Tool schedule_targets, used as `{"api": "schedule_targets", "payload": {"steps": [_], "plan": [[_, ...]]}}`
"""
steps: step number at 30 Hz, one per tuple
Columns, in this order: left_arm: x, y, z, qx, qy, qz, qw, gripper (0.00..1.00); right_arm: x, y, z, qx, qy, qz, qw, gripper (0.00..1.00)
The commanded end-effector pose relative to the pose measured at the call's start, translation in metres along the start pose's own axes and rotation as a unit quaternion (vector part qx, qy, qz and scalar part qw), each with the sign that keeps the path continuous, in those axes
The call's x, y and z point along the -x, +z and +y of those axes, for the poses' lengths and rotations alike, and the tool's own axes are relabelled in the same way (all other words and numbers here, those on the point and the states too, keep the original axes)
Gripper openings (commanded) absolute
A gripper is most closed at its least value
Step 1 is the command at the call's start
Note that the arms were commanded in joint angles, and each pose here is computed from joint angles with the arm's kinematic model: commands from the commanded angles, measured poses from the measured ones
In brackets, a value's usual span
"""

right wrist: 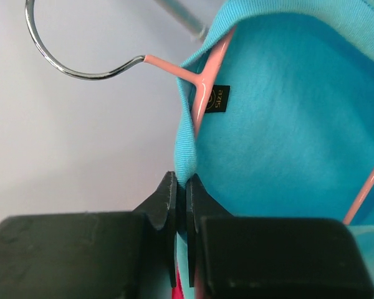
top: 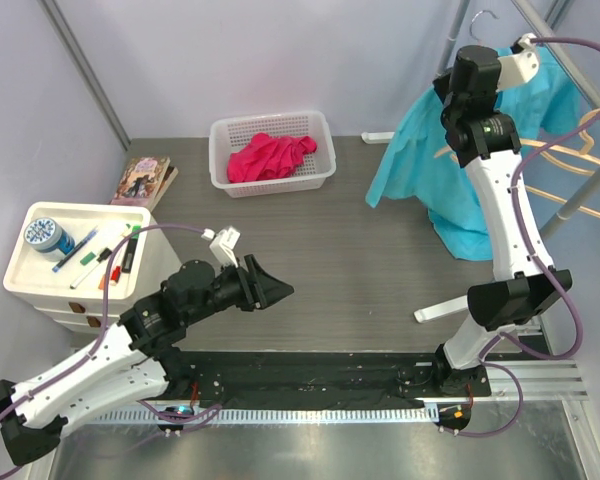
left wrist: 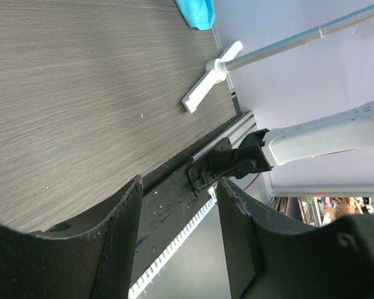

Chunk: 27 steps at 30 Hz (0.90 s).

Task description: Remove the t-shirt from the hanger

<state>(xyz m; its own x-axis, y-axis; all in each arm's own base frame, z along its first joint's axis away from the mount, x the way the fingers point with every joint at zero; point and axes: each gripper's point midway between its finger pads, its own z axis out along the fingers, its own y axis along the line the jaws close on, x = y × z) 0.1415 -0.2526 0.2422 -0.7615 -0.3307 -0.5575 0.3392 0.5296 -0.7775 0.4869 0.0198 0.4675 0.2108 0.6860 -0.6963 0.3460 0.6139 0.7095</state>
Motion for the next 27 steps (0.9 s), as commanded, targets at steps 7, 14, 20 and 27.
{"api": "schedule_targets", "payload": {"steps": [7,14,20,27], "plan": [[0.008,-0.010,-0.004,-0.016,0.005,-0.026,1.000,0.52,-0.092,-0.078,0.065,0.281,-0.099,0.246,0.923,0.01],[0.020,-0.014,-0.013,-0.021,0.020,-0.046,0.999,0.53,-0.160,-0.186,0.033,0.424,-0.156,0.419,0.787,0.01],[0.043,-0.017,-0.045,-0.053,0.044,-0.067,0.995,0.53,-0.163,-0.252,-0.010,0.501,-0.166,0.435,0.729,0.01],[0.082,-0.010,-0.106,-0.108,0.101,-0.091,0.985,0.54,-0.191,-0.273,-0.036,0.504,-0.097,0.489,0.705,0.01]]}}
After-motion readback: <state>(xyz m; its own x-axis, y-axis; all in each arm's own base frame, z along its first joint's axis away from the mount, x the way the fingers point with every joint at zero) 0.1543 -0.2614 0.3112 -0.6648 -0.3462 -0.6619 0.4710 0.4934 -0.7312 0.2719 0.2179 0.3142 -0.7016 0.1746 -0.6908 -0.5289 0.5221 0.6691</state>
